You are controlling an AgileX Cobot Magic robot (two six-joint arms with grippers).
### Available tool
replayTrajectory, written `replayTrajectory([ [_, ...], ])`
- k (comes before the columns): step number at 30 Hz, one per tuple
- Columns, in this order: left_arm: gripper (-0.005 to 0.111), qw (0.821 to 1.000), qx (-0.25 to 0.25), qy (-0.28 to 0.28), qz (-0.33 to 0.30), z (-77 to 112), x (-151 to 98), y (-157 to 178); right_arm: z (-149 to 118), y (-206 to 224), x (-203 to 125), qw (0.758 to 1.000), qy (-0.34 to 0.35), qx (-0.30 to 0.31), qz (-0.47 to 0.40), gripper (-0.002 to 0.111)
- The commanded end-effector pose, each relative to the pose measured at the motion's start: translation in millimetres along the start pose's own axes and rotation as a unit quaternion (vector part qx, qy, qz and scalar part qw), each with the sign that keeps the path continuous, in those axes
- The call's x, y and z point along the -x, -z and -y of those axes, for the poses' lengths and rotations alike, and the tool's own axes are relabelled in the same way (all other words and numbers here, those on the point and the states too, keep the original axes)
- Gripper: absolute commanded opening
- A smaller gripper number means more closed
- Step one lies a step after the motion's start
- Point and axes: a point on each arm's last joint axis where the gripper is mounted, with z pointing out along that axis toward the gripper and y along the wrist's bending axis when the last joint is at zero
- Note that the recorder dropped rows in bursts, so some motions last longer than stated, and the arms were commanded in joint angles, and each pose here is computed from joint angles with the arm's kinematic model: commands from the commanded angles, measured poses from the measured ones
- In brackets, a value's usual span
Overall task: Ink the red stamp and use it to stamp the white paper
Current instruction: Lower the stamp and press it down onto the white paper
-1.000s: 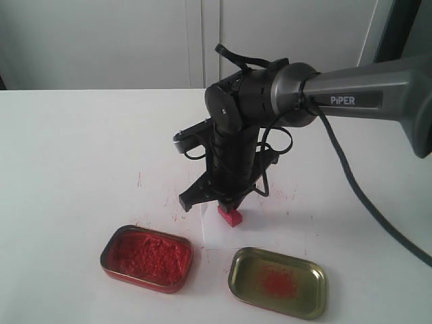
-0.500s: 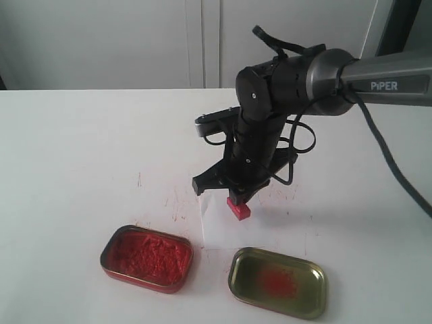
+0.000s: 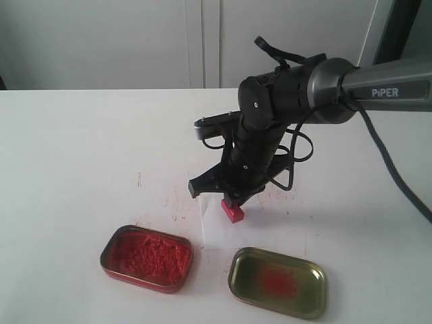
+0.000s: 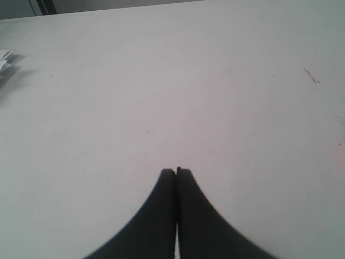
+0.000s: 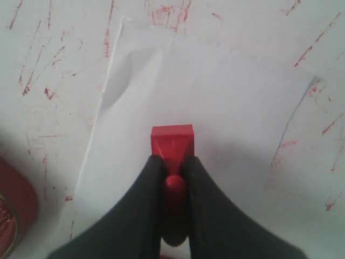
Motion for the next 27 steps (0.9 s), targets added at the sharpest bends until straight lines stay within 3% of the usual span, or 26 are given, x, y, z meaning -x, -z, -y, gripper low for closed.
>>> replayTrajectory([
  [1,0.000,1.000,-0.004,0.004,0.001,0.5,-0.3,-0.2,3.1,1.6,1.5,1.000,-0.009,0.001,0.010,0.000],
  [9,0.000,1.000,-0.004,0.004,0.001,0.5,-0.3,-0.2,4.1,-2.9,0.4,1.000,-0.007,-0.003,0.008,0.000],
  [27,0.000,1.000,-0.004,0.004,0.001,0.5,-0.3,-0.2,11.8,-75.9,-24.1,0.993,-0.011,-0.022,-0.119,0.000],
])
